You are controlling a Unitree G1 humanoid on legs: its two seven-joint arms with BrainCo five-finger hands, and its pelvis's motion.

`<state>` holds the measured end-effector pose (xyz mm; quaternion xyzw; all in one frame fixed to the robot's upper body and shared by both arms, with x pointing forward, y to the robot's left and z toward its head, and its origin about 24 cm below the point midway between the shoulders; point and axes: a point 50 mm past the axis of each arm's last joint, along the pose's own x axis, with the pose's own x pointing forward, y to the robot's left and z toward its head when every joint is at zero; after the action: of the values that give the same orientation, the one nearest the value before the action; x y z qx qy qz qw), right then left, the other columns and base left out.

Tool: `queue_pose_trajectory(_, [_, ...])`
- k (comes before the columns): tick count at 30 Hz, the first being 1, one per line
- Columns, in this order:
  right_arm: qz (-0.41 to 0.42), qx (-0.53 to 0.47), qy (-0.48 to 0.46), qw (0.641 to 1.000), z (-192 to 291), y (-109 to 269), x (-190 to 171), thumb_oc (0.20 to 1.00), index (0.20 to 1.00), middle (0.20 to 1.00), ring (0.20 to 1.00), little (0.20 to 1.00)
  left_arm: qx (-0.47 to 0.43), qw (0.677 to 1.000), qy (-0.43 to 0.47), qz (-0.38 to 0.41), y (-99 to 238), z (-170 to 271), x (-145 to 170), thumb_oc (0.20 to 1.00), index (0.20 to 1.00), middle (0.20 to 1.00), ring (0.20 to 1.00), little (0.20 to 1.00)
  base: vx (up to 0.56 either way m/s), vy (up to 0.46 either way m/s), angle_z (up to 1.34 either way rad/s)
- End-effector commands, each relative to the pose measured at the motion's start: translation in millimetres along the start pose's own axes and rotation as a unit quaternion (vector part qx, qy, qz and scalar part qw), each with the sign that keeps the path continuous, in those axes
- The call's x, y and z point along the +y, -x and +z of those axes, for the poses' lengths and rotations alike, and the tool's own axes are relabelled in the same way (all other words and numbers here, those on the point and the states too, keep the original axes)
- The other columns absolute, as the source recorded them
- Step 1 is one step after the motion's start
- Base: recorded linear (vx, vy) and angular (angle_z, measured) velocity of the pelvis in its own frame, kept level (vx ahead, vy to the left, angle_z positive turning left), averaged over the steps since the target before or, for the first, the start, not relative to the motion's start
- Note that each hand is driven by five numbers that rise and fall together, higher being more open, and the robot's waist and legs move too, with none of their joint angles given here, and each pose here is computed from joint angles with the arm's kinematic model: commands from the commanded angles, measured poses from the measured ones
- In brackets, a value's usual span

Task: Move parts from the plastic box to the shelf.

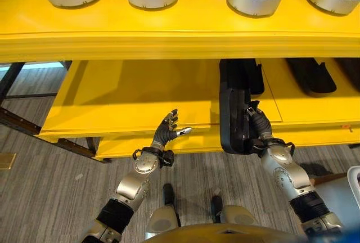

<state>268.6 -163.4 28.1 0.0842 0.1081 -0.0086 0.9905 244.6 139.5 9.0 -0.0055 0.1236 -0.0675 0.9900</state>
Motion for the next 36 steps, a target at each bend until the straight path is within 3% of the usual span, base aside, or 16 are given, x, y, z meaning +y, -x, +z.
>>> queue_pose_trajectory(1, [0.019,-0.088,-0.031,0.995,34.2,0.4,12.6,0.2,0.2,0.2,0.2,0.2,-0.032,0.999,-0.011,0.022,-5.8,11.1,-6.2,1.0,1.0,1.0,1.0,1.0,0.0,-0.035,-0.05])
queue_pose_trajectory(18, [0.024,-0.11,0.003,0.994,43.7,-7.1,21.4,0.2,0.2,0.2,0.2,0.2,-0.032,0.999,-0.014,0.018,-7.4,15.6,-11.8,1.0,1.0,1.0,1.0,1.0,-0.05,-0.08,0.08])
queue_pose_trajectory(26, [0.043,-0.111,0.038,0.992,59.1,-13.6,13.8,0.2,0.2,0.2,0.2,0.2,-0.047,0.998,0.027,0.025,-3.8,12.4,-8.8,1.0,1.0,1.0,1.0,1.0,0.05,0.337,-0.2])
queue_pose_trajectory(36, [0.007,-0.096,0.052,0.994,49.6,-9.0,-1.7,0.2,0.2,0.2,0.2,0.2,-0.023,1.0,0.004,-0.002,-9.9,6.2,-13.6,1.0,1.0,1.0,1.0,1.0,0.09,0.306,0.07])
